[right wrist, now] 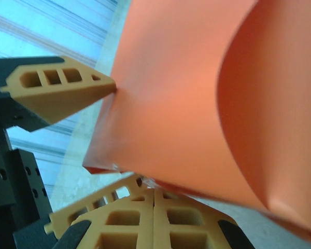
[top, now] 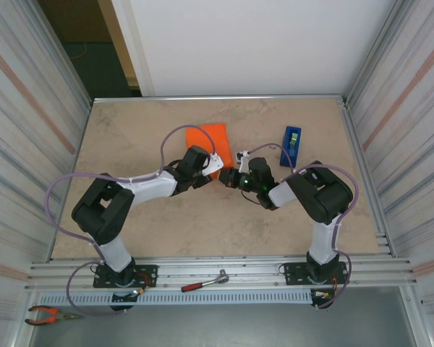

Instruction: Wrap the gift box in paper

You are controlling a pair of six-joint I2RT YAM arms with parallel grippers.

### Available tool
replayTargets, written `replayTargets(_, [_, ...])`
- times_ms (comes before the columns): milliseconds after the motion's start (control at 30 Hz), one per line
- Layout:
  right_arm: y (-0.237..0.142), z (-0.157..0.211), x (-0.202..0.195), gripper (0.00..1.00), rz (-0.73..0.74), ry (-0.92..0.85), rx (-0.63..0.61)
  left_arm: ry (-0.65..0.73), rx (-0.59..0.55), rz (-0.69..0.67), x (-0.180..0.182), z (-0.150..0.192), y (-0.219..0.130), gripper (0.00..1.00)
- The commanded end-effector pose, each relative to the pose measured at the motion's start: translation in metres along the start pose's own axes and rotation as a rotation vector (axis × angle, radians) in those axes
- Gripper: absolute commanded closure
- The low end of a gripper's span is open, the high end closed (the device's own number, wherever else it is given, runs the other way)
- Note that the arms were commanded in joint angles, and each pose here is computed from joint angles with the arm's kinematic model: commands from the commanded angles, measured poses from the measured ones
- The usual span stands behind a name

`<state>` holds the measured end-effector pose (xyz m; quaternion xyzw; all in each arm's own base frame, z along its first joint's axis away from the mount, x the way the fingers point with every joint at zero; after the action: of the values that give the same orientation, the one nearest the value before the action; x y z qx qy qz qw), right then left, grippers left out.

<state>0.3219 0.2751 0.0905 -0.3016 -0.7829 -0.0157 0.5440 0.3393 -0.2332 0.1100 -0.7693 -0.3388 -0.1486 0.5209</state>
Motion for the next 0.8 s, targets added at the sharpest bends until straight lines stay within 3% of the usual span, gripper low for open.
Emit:
replayTargets(0, [0.007, -0.008, 0.010, 1.00, -0.026, -0.008, -0.007, 0.040, 0.064, 0.091, -0.022, 0.014, 0.007, 0.34])
replayTargets(500, [0.001, -0.010, 0.011, 1.00, -0.033, 0.004, -0.011, -0.002, 0.014, 0.072, -0.009, 0.002, -0.004, 0.34])
replayTargets(767, [-0.001, -0.009, 0.010, 1.00, -0.037, 0.016, -0.007, -0.203, -0.147, 0.051, 0.040, -0.014, -0.043, 0.32])
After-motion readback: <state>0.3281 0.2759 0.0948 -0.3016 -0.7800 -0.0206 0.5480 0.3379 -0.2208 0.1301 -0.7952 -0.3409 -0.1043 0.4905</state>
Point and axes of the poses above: each hand's point on the last joint's axis, 136 mm out from that joint toward the fingers, its own y axis out along the fingers, its own x axis along the line the jaws close on, z = x × y, the point moved 5 cm from there along -y, back along the fingers, and after that the axes turned 7 degrees about y, right-handed, at the moved point
